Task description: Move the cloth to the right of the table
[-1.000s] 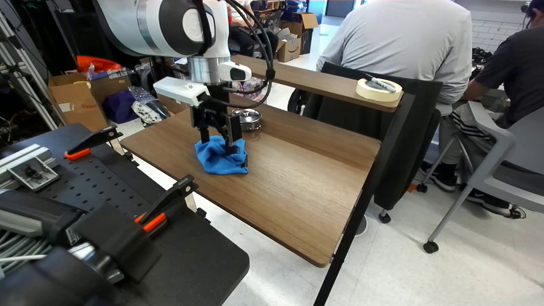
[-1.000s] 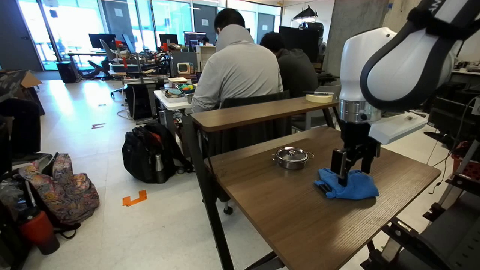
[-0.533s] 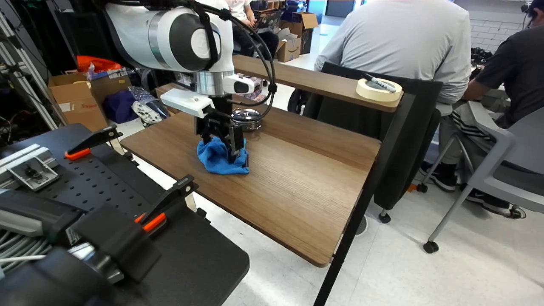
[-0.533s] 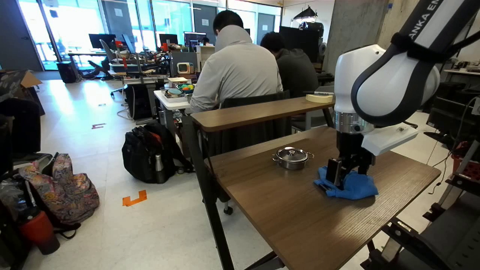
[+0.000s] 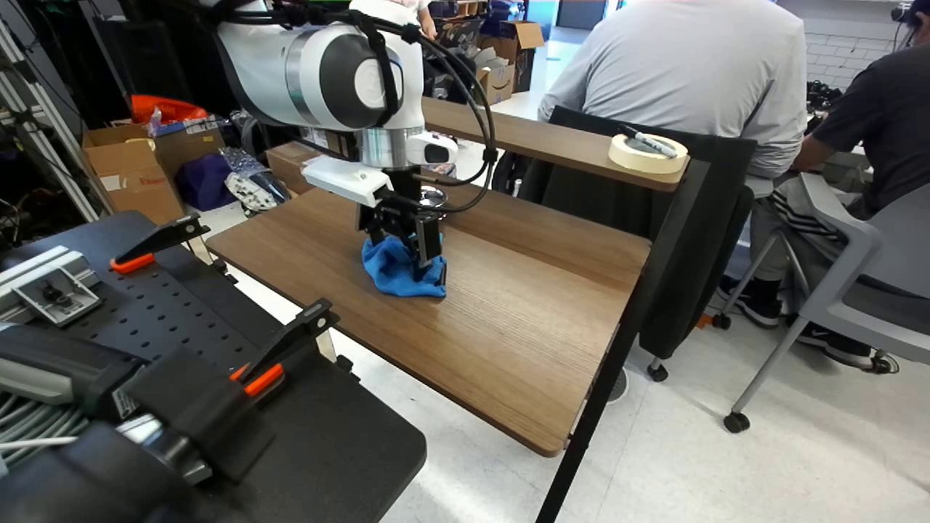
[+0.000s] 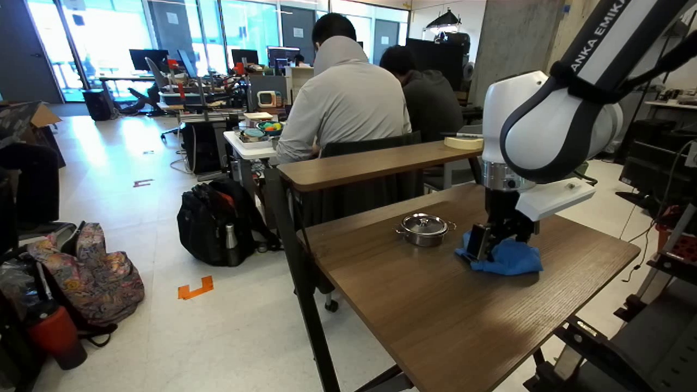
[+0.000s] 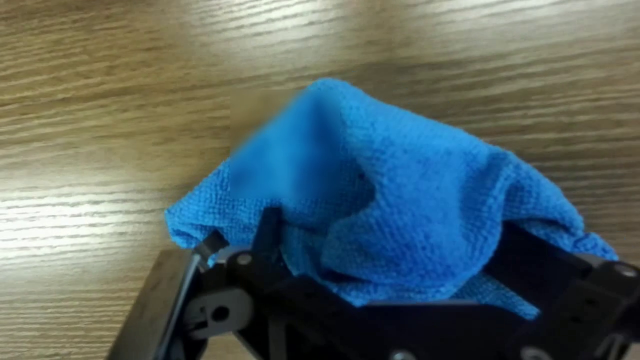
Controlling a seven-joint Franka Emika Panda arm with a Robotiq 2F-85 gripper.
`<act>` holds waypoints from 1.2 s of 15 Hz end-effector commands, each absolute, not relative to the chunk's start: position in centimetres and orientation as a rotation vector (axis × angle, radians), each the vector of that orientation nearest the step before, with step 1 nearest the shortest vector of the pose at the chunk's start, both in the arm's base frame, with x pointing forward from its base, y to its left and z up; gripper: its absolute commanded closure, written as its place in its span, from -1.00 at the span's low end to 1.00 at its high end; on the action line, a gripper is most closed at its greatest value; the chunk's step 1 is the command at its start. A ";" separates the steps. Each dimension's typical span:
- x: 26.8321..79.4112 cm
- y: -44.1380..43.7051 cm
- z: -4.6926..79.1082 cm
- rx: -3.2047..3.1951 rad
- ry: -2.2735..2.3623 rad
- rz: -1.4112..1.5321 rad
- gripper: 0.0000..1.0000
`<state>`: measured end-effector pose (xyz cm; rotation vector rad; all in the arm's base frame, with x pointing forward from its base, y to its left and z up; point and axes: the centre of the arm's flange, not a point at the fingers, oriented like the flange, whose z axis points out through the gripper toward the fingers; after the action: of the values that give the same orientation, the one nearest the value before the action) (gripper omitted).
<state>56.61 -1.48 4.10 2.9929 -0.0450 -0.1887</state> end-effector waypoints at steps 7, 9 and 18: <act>62.5 -11.6 3.0 3.026 -0.234 -0.218 -1.00; 62.9 -14.2 2.8 3.024 -0.290 -0.232 -1.00; 63.0 -22.0 2.1 3.035 -0.499 -0.300 -1.00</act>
<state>61.94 -19.85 3.46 3.0189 -0.4590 -0.2642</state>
